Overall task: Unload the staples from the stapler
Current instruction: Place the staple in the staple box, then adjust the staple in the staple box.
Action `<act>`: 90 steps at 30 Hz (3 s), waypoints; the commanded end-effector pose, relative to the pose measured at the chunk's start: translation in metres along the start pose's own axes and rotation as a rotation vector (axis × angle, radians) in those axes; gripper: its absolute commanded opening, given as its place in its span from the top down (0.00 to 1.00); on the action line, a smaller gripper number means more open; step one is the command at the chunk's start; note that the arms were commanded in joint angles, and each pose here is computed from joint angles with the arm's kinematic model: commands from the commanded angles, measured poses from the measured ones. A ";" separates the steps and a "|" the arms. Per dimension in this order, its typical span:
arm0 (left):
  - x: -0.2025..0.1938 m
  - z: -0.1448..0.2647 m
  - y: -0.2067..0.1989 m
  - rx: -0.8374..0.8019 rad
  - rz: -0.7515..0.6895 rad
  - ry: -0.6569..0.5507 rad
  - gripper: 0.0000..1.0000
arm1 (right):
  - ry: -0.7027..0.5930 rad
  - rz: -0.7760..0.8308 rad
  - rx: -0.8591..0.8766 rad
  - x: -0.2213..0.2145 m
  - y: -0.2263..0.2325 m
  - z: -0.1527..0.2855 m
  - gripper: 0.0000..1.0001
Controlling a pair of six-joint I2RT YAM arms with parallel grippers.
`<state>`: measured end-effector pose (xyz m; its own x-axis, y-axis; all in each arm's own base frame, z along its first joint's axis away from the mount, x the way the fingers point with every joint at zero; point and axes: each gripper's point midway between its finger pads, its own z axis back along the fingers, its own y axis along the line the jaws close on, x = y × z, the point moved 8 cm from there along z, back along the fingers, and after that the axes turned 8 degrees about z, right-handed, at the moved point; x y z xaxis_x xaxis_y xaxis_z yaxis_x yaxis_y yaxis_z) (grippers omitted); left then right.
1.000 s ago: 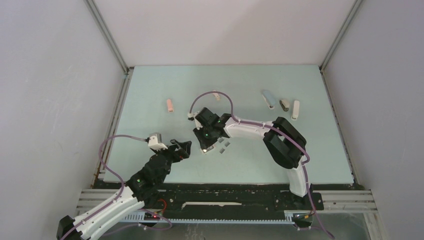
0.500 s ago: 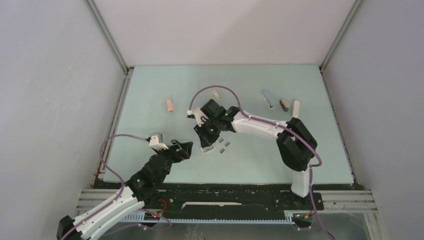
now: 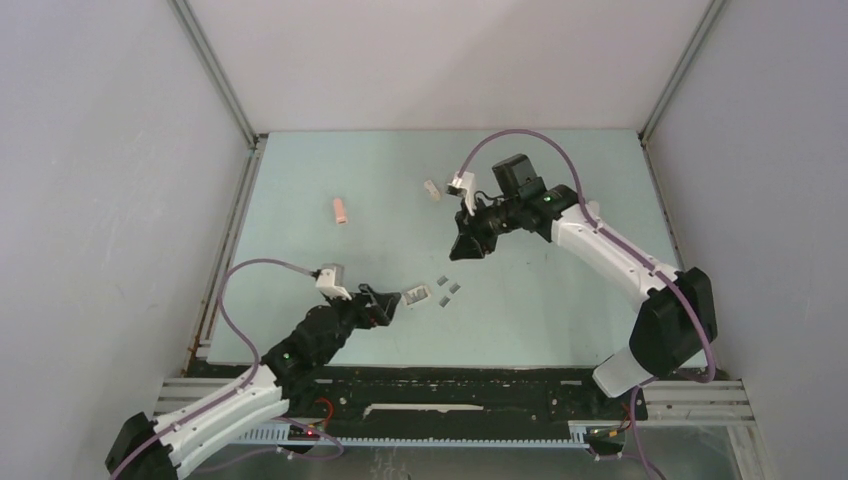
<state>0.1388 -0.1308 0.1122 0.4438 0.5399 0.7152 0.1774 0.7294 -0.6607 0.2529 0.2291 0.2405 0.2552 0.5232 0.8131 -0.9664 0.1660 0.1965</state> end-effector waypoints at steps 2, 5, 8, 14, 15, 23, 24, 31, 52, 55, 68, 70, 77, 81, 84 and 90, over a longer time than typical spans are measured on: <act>0.005 -0.006 -0.020 -0.095 -0.027 0.040 0.09 | -0.057 0.030 0.033 -0.002 0.002 0.018 0.67; 0.005 -0.009 -0.024 -0.091 -0.034 0.073 0.13 | -0.073 0.019 0.018 -0.004 -0.002 0.025 0.67; 0.005 -0.013 -0.024 -0.063 -0.047 0.106 0.20 | -0.078 0.016 0.014 -0.004 -0.004 0.027 0.67; 0.010 -0.027 -0.019 0.050 -0.115 0.166 0.46 | -0.077 0.012 0.019 -0.006 -0.005 0.027 0.67; 0.012 -0.030 -0.019 0.075 -0.133 0.176 0.49 | -0.074 0.008 0.020 -0.006 -0.005 0.026 0.67; 0.017 -0.059 -0.011 0.227 -0.275 0.275 0.60 | -0.071 0.001 0.033 -0.008 -0.006 0.024 0.68; 0.017 -0.063 -0.010 0.235 -0.286 0.289 0.62 | -0.072 0.001 0.035 -0.008 -0.006 0.024 0.68; 0.017 -0.075 -0.014 0.190 -0.298 0.346 0.58 | -0.070 -0.004 0.044 -0.009 -0.006 0.023 0.68; 0.009 -0.089 -0.016 0.176 -0.328 0.444 0.49 | -0.069 -0.013 0.064 -0.011 -0.006 0.020 0.67; 0.008 -0.089 -0.014 0.195 -0.335 0.453 0.52 | -0.071 -0.011 0.065 -0.011 -0.006 0.020 0.68; 0.000 -0.090 -0.008 0.217 -0.347 0.524 0.57 | -0.075 -0.017 0.071 -0.011 -0.006 0.021 0.67; -0.001 -0.090 -0.007 0.225 -0.348 0.534 0.58 | -0.076 -0.017 0.071 -0.011 -0.006 0.021 0.67; -0.002 -0.090 -0.007 0.234 -0.349 0.545 0.61 | -0.077 -0.018 0.074 -0.011 -0.006 0.021 0.67; -0.001 -0.091 -0.008 0.232 -0.355 0.558 0.63 | -0.078 -0.019 0.074 -0.011 -0.006 0.021 0.67; -0.002 -0.092 -0.009 0.228 -0.363 0.575 0.64 | -0.079 -0.018 0.076 -0.011 -0.006 0.022 0.67; -0.005 -0.093 -0.010 0.232 -0.382 0.613 0.64 | -0.080 -0.020 0.076 -0.011 -0.006 0.022 0.67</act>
<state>0.2100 -0.1727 0.0858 0.8157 -0.0114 0.5784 0.2150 0.9342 -0.2849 0.2553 0.2050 0.2384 0.2908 0.4659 0.8357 -0.9567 0.1308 0.2600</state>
